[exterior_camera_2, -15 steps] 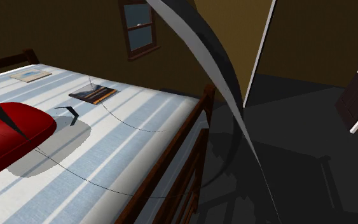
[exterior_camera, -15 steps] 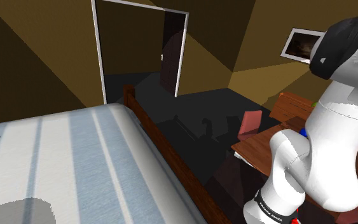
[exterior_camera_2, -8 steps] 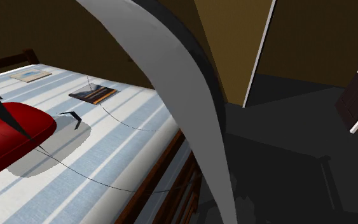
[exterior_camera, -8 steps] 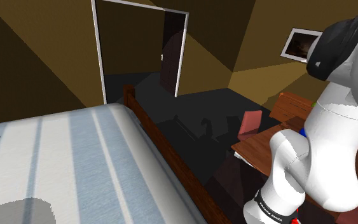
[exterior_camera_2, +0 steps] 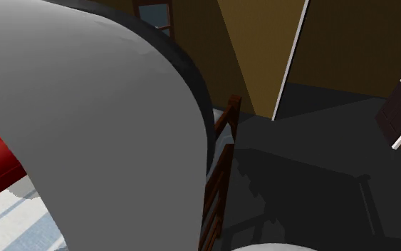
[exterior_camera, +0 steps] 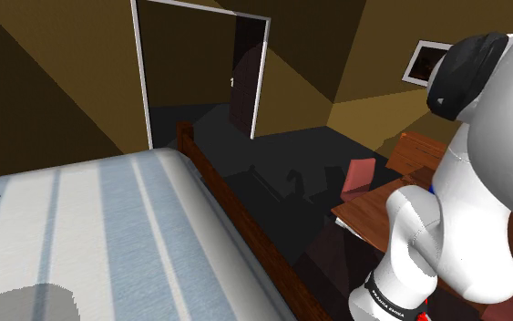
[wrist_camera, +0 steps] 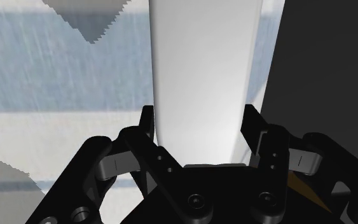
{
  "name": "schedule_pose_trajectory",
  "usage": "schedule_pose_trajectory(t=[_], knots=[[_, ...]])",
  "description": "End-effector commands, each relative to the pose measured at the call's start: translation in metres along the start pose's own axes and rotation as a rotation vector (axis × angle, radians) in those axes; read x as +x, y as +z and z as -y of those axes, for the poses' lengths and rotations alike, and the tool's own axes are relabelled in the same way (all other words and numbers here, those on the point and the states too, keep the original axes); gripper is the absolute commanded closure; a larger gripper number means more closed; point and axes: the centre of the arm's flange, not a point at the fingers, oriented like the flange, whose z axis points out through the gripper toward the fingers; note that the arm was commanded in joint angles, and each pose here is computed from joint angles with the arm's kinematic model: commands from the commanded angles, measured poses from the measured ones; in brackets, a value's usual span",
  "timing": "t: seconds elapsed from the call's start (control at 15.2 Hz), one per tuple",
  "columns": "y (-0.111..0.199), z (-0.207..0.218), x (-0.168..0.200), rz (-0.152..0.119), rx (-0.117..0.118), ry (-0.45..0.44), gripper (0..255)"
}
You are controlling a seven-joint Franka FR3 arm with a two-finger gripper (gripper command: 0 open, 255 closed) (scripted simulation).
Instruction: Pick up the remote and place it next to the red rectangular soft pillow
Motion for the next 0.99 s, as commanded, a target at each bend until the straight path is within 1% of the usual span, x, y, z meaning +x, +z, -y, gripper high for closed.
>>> schedule_pose_trajectory(t=[0.0,0.59,0.92], knots=[[0.009,0.000,-0.001,-0.001,0.000,0.000,255],[0.058,0.000,-0.001,-0.001,0.000,0.000,255],[0.058,0.000,-0.001,-0.001,0.000,0.000,255]])
